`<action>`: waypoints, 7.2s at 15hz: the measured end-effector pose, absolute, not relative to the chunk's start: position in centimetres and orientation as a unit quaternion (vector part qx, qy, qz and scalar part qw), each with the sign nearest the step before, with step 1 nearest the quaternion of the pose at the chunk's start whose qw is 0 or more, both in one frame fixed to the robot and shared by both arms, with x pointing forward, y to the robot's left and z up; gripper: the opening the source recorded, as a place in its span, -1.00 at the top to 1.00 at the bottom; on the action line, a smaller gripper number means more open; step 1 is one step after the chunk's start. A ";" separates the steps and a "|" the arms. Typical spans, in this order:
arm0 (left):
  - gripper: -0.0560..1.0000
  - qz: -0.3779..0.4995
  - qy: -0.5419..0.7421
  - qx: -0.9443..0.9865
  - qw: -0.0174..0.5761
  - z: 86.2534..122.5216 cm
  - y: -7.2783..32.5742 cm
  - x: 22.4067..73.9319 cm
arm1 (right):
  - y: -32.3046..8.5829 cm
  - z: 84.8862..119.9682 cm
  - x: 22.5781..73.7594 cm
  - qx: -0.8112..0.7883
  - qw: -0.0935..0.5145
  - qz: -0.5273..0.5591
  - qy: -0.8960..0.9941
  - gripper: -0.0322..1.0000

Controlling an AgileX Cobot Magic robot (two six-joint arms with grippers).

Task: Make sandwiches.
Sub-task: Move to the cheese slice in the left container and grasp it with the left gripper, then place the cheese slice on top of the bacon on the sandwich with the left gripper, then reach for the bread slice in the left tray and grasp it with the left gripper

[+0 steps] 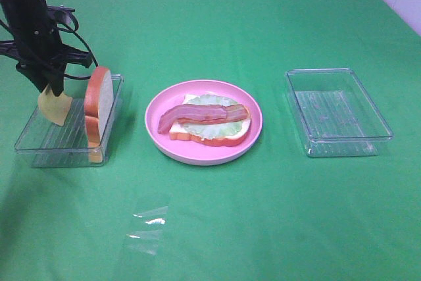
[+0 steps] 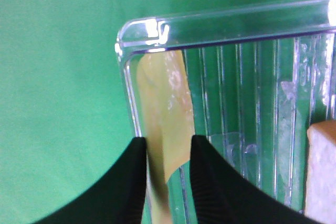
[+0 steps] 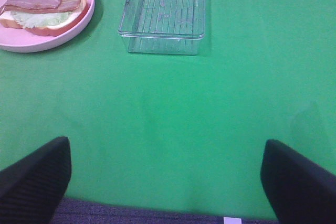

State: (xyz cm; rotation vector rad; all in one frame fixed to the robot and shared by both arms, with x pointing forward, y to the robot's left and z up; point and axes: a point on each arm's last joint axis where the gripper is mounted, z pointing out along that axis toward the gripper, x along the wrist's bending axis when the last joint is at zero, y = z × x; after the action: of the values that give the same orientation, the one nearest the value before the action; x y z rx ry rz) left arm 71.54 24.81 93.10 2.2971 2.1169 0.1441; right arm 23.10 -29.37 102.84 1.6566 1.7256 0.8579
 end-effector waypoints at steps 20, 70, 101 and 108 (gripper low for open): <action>0.89 0.039 0.618 0.723 0.307 114.0 21.8 64.8 | -29.4 102.8 23.1 0.623 0.296 0.323 0.649 -0.88; -0.97 -0.117 0.529 0.795 0.274 101.7 4.9 67.6 | -29.3 102.8 23.1 0.623 0.295 0.324 0.649 -0.88; -0.64 -0.001 0.660 0.752 -0.002 94.8 14.9 64.9 | -29.3 102.8 23.1 0.623 0.294 0.324 0.649 -0.88; 0.05 0.006 0.657 0.754 -0.007 94.7 15.0 65.0 | -29.3 102.8 23.1 0.623 0.294 0.324 0.649 -0.88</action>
State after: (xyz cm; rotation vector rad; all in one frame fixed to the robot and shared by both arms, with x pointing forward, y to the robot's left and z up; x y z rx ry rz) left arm 64.98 15.04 94.67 2.3788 2.0742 0.0195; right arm 23.10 -29.33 102.84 1.6575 1.7274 0.8634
